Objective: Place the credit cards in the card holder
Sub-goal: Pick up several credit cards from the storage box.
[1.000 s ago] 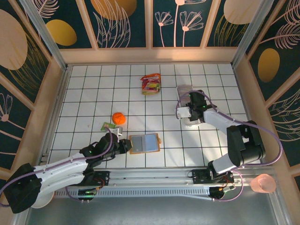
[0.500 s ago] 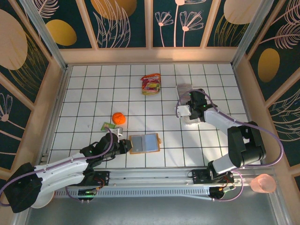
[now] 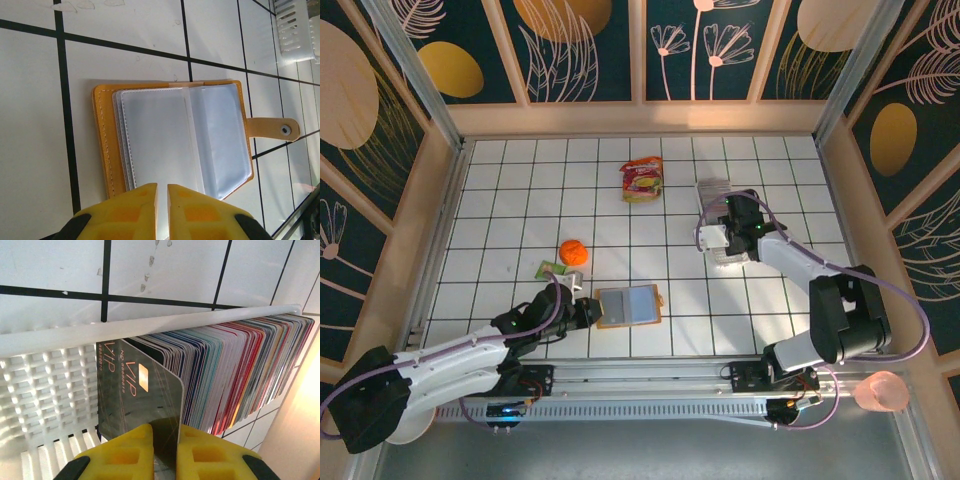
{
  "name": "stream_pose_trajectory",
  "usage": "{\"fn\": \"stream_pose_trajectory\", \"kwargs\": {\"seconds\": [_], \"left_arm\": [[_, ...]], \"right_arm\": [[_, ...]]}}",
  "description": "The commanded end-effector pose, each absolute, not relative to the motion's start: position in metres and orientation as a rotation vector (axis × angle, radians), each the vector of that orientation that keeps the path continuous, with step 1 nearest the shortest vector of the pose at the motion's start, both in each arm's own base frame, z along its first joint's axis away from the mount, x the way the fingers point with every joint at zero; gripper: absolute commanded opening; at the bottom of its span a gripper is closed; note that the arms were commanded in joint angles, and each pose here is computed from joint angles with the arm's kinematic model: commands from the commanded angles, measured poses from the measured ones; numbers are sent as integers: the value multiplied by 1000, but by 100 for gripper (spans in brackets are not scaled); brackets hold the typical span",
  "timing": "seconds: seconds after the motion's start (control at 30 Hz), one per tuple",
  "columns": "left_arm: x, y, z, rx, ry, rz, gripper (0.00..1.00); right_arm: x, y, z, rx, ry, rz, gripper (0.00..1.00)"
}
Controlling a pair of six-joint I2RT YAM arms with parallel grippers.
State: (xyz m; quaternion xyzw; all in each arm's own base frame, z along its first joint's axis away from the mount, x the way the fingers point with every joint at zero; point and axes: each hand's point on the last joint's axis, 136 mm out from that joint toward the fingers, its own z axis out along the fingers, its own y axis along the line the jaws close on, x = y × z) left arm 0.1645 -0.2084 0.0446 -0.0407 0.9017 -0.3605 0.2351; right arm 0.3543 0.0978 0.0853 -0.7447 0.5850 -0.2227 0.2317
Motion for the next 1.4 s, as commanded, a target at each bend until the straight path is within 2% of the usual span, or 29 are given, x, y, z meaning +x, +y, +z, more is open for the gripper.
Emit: {"fn": "stream_pose_trajectory", "kwargs": {"seconds": [0.0, 0.27, 0.43, 0.77, 1.07, 1.23, 1.37], "left_arm": [[165, -212, 48, -114, 2464, -1020, 12], [164, -211, 48, -117, 2462, -1021, 12], [163, -210, 48, -114, 2462, -1021, 12], [163, -209, 54, -122, 2446, -1032, 12], [165, -207, 62, -144, 2418, -1039, 12], [166, -206, 63, -156, 2417, -1035, 12], [167, -205, 62, -178, 2423, -1029, 12]], "right_arm": [[375, 103, 120, -1941, 1540, -700, 14], [364, 104, 124, -1923, 1564, -652, 9], [349, 105, 125, -1929, 1589, -596, 0], [311, 111, 145, -1880, 1620, -496, 0], [263, 166, 212, -1476, 1844, -28, 0], [253, 188, 237, -1011, 2120, 372, 0], [257, 186, 236, -571, 2305, 562, 0]]}}
